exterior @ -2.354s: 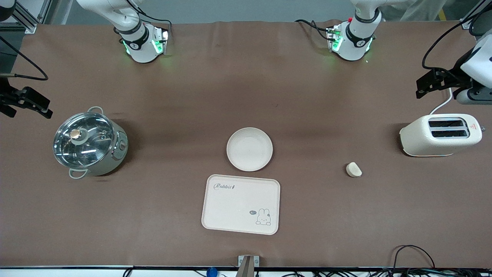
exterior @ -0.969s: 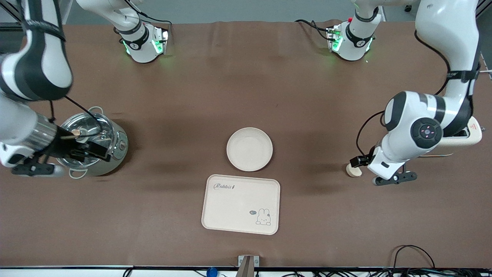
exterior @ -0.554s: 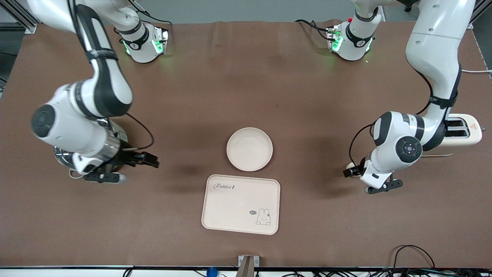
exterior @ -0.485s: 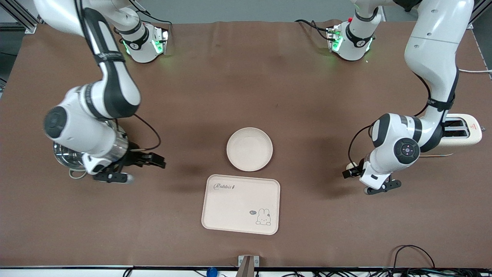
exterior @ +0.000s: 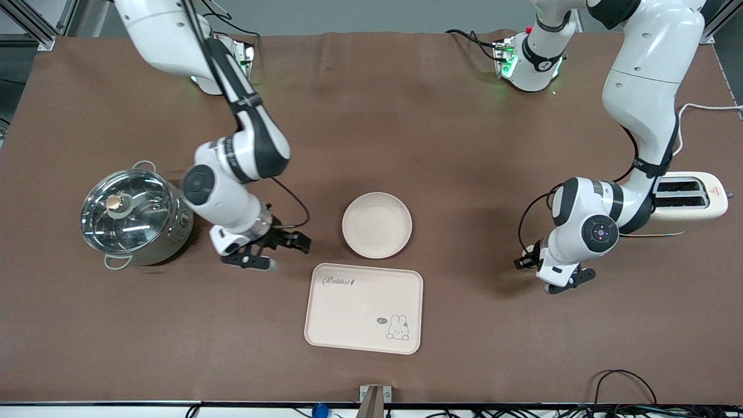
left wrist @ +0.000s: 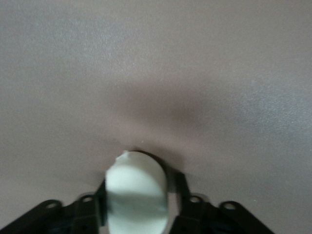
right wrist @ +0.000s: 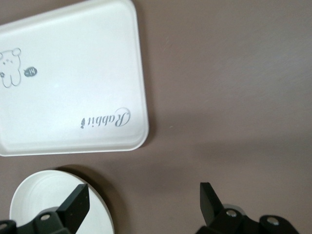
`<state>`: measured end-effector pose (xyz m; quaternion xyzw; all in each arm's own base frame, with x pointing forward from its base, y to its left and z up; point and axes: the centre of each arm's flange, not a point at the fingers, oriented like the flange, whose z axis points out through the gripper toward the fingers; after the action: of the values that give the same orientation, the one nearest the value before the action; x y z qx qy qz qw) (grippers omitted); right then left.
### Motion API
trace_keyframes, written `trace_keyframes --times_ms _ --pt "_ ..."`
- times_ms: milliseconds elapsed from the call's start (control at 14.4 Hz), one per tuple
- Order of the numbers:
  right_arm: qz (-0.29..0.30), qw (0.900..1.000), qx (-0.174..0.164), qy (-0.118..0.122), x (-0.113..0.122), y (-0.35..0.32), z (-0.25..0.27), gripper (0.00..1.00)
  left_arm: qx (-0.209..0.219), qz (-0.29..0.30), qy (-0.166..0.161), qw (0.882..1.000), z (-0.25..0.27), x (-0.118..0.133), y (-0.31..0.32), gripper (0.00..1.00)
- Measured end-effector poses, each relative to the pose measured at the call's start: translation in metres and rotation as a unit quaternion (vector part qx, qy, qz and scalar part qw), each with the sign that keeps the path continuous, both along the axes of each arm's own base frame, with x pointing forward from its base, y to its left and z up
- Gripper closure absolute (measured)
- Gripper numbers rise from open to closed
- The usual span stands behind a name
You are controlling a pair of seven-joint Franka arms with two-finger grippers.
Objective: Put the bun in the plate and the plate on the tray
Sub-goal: 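Carry the bun over the plate while the right gripper grips the plate rim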
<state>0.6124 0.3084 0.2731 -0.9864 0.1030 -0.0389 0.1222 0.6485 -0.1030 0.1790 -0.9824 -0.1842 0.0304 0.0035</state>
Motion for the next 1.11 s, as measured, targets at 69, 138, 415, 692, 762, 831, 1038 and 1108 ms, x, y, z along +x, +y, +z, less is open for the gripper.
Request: trace_keyframes --times_ms 69,138,415,692,762,831,1038,1108 --pt "-0.001 1.0 -0.003 -0.001 -0.009 0.018 -0.015 0.0 0.0 0.001 0.0 1.0 0.0 0.0 0.0 0.58" --pt "0.0 1.0 -0.005 -0.001 -0.019 0.037 -0.028 0.0 0.0 0.004 0.0 1.0 0.001 0.0 -0.002 0.68" --pt "0.004 1.0 -0.009 0.013 -0.053 0.087 -0.046 0.0 0.006 0.037 0.013 0.999 0.009 -0.011 -0.05 0.75" --pt "0.014 1.0 -0.014 0.021 -0.067 0.098 -0.052 0.0 -0.006 0.075 0.004 0.997 0.046 -0.037 -0.163 0.73" --pt "0.018 0.999 -0.016 0.024 -0.071 0.1 -0.055 0.0 -0.012 0.085 0.004 0.996 0.053 -0.045 -0.186 0.73" --pt "0.021 0.999 -0.018 0.026 -0.075 0.103 -0.058 0.0 -0.019 0.094 0.006 0.995 0.057 -0.053 -0.206 0.74" --pt "0.023 0.999 -0.021 0.029 -0.078 0.104 -0.063 0.0 -0.033 0.12 0.016 0.992 0.062 -0.076 -0.252 0.74" --pt "0.023 0.999 -0.021 0.029 -0.078 0.104 -0.063 0.0 -0.04 0.129 0.019 0.991 0.063 -0.082 -0.264 0.73"
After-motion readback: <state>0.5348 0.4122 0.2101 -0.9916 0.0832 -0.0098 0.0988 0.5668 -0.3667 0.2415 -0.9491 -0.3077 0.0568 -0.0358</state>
